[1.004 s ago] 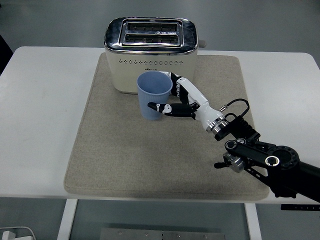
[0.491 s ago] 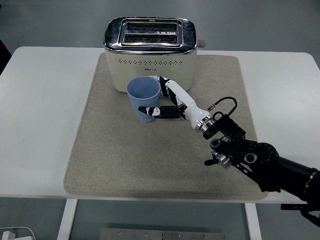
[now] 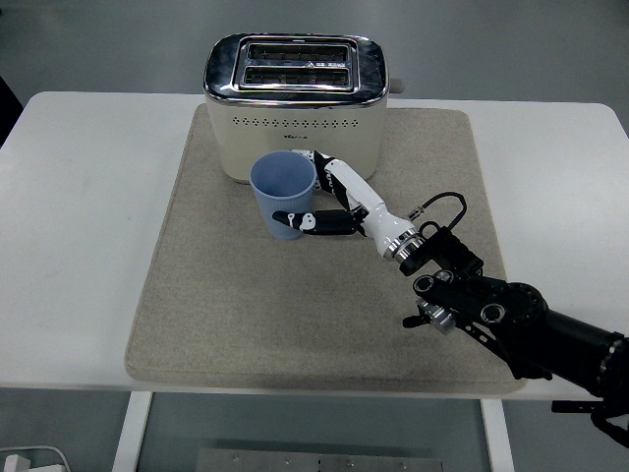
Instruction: Put the water cup in front of the bread machine
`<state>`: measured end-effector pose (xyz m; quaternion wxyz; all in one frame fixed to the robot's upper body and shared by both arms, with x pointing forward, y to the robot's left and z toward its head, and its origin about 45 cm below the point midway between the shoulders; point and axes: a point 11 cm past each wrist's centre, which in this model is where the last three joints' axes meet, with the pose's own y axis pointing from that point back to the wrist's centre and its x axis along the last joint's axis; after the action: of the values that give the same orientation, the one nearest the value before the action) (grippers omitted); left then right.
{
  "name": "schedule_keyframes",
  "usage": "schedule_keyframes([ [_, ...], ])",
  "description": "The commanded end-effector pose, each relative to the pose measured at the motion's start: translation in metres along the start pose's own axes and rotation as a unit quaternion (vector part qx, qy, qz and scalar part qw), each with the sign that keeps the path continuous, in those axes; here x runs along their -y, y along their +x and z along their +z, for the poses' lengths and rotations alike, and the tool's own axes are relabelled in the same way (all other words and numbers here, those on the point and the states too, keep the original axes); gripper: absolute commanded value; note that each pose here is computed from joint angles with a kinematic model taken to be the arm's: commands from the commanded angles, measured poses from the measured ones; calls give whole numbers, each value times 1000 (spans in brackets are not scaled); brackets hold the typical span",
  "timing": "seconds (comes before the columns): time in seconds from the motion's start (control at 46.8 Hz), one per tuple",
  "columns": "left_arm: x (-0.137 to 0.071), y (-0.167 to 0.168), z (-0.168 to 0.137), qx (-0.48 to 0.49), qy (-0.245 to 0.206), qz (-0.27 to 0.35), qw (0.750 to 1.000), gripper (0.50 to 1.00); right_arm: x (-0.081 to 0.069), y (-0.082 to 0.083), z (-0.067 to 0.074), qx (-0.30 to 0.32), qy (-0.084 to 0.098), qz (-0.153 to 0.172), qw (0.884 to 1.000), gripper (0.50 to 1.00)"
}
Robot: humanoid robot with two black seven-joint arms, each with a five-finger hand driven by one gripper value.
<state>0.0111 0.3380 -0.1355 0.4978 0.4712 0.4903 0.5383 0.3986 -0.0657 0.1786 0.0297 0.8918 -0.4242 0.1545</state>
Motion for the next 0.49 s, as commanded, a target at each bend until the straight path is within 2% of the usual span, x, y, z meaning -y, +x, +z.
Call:
schedule_keyframes([
  [0.0, 0, 0, 0, -1, 0, 0, 1000, 1000, -1, 0, 1, 0, -1, 0, 1000, 919],
  [0.47, 0, 0, -1, 0, 1, 0, 1000, 1000, 0, 0, -1, 2, 1, -2, 1000, 919],
])
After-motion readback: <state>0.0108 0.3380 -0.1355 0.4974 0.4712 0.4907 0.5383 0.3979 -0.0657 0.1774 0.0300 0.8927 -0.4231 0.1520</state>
